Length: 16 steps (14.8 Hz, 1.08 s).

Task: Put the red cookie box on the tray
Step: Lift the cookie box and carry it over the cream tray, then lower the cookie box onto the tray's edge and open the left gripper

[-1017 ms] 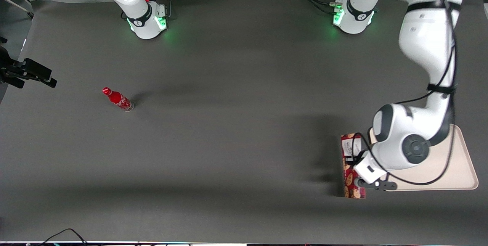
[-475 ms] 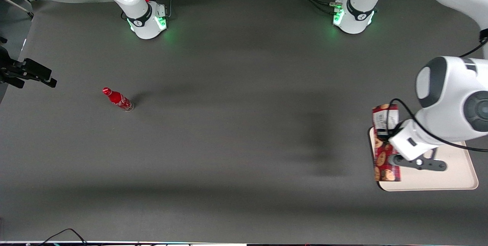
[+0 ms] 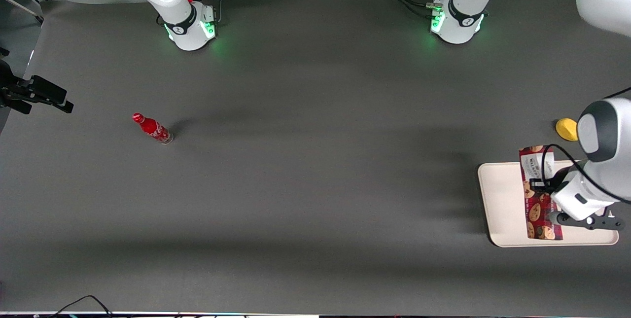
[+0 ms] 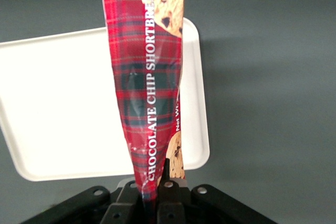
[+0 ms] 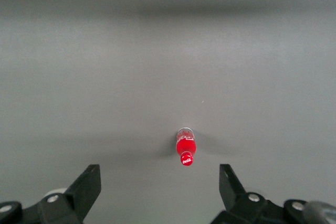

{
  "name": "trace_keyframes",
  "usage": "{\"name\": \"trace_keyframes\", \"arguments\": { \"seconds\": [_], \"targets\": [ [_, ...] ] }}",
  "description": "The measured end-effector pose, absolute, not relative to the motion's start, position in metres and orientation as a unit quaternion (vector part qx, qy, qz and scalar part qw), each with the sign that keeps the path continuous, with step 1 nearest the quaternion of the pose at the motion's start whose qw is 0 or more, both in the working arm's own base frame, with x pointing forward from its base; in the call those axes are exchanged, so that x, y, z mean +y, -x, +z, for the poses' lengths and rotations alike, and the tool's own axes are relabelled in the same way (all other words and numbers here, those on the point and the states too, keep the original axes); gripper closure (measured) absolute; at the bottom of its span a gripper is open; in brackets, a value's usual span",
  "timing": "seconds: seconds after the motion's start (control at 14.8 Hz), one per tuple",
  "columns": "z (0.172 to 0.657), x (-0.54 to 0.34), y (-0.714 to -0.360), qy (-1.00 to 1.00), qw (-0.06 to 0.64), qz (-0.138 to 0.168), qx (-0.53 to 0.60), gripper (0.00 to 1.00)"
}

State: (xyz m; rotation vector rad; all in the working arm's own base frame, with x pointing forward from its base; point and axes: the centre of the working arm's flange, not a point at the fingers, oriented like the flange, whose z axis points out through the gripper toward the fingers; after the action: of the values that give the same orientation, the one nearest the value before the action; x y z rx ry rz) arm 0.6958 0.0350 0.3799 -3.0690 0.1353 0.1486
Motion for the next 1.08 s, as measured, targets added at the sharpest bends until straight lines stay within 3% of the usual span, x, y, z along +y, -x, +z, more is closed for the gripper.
{"name": "trace_keyframes", "arguments": {
  "seconds": [0.34,0.68,1.08],
  "targets": [
    [0.307,0.049,-0.698,0.998,0.016,0.049,0.025,0.93],
    [0.303,0.123,-0.688,0.997,0.023,0.051,0.055,0.93],
    [0.288,0.237,-0.667,0.993,0.034,0.023,0.114,0.93]
  ]
}}
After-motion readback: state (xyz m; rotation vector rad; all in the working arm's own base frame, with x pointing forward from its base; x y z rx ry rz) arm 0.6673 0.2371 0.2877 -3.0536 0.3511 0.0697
